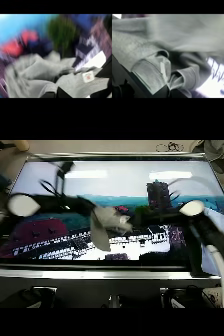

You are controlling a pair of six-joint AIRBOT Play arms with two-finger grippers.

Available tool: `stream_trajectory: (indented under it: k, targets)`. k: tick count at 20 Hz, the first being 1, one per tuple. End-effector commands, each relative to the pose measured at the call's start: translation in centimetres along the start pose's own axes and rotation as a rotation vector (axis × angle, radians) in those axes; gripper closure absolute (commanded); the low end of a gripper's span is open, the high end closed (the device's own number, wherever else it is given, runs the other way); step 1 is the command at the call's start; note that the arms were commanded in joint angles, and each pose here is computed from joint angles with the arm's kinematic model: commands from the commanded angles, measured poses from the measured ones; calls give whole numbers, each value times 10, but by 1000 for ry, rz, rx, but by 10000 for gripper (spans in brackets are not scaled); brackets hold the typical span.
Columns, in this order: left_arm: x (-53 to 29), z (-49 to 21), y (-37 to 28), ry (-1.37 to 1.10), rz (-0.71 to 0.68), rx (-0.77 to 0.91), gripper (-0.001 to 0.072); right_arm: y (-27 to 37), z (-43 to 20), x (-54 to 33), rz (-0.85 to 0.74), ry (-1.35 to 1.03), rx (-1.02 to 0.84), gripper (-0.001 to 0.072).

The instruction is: Fold the shirts.

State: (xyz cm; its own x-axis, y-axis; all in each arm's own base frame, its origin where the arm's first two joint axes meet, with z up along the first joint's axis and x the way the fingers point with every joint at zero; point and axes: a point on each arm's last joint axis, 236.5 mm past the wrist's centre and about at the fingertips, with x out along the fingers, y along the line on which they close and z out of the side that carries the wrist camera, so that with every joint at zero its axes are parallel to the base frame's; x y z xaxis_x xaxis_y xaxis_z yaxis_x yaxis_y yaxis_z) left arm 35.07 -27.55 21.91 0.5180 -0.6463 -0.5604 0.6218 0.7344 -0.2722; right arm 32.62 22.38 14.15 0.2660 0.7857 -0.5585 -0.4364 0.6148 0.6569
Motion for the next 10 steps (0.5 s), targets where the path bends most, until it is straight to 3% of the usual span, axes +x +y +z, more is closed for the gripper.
stream_trajectory:
  k: [1, 4, 6, 8, 10]
  targets:
    - [-168, 131, -43, -436, 84, 188, 682, 107, 72, -158, -239, -373, -450, 694]
    - [-261, 171, -100, -678, -25, 199, 682, 202, 78, -264, -215, -758, -474, 694]
    - [-271, 169, -124, -693, -85, 227, 682, 215, 61, -275, -174, -780, -407, 693]
    - [-265, 168, -118, -679, -46, 246, 682, 211, 50, -268, -166, -730, -360, 693]
    - [-253, 176, -89, -669, 89, 279, 682, 193, 53, -257, -207, -679, -339, 693]
